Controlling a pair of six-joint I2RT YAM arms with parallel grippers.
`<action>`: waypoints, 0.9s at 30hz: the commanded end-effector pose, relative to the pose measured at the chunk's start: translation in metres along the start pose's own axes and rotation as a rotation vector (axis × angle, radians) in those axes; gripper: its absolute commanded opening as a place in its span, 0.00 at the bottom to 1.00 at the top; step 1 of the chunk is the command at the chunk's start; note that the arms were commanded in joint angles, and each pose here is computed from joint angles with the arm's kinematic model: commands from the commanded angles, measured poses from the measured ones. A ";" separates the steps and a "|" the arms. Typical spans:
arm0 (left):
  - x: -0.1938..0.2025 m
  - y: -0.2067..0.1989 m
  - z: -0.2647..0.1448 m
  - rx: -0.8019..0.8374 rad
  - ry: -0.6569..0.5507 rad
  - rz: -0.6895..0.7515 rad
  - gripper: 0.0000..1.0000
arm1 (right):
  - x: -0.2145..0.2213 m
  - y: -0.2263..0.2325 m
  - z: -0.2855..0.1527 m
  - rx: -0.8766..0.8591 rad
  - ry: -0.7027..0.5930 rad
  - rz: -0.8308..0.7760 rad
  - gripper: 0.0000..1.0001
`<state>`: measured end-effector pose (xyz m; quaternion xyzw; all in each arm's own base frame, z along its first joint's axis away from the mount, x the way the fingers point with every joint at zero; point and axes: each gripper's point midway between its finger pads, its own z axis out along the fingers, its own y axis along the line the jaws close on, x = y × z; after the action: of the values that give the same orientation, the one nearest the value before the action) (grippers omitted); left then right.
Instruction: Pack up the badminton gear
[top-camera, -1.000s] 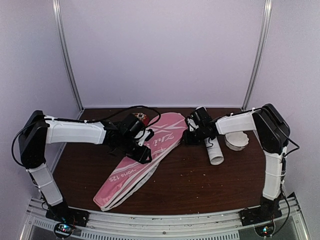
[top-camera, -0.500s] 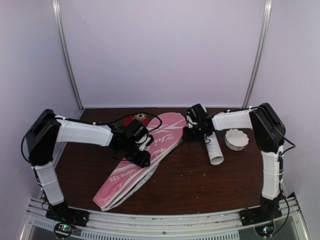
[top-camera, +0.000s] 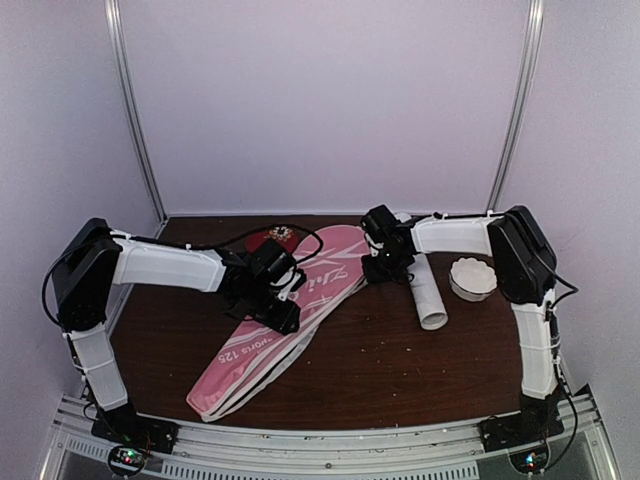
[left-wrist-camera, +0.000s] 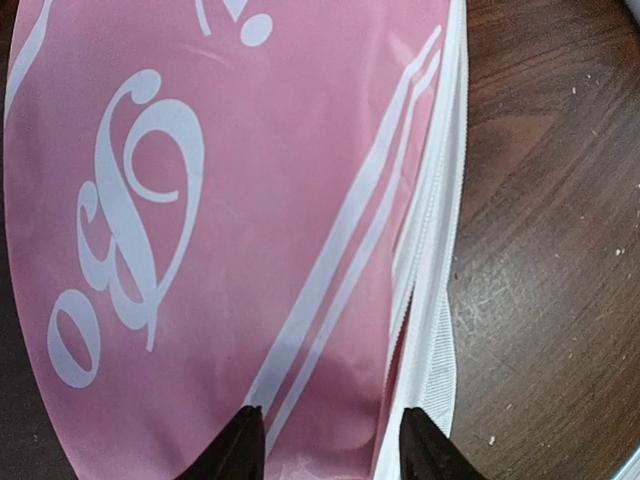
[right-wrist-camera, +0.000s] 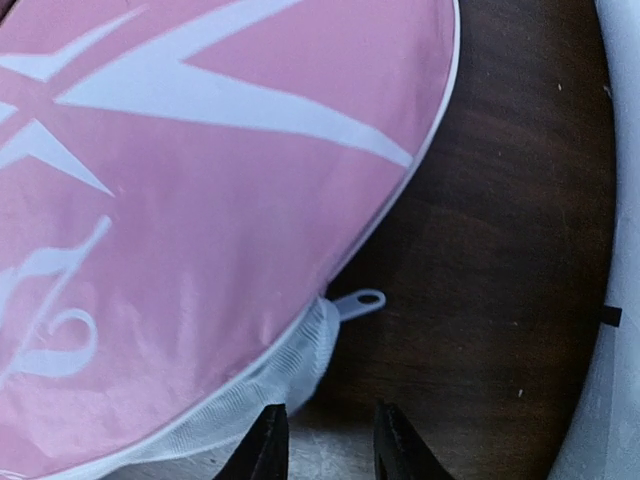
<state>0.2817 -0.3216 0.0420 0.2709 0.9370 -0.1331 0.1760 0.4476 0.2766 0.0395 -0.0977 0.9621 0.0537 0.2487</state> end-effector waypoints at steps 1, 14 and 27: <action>-0.008 0.008 -0.001 -0.012 -0.031 0.000 0.48 | 0.024 -0.023 0.002 0.149 0.100 -0.132 0.32; -0.004 0.010 -0.003 0.033 -0.047 -0.001 0.48 | -0.002 0.015 -0.042 -0.134 -0.047 -0.019 0.31; -0.009 0.010 -0.009 0.037 -0.071 -0.010 0.47 | -0.018 0.025 -0.024 -0.254 -0.050 0.484 0.24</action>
<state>0.2862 -0.3111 0.0383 0.2647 0.9359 -0.1452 0.1816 0.4397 0.3024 0.0698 0.0100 0.9466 0.2080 0.2461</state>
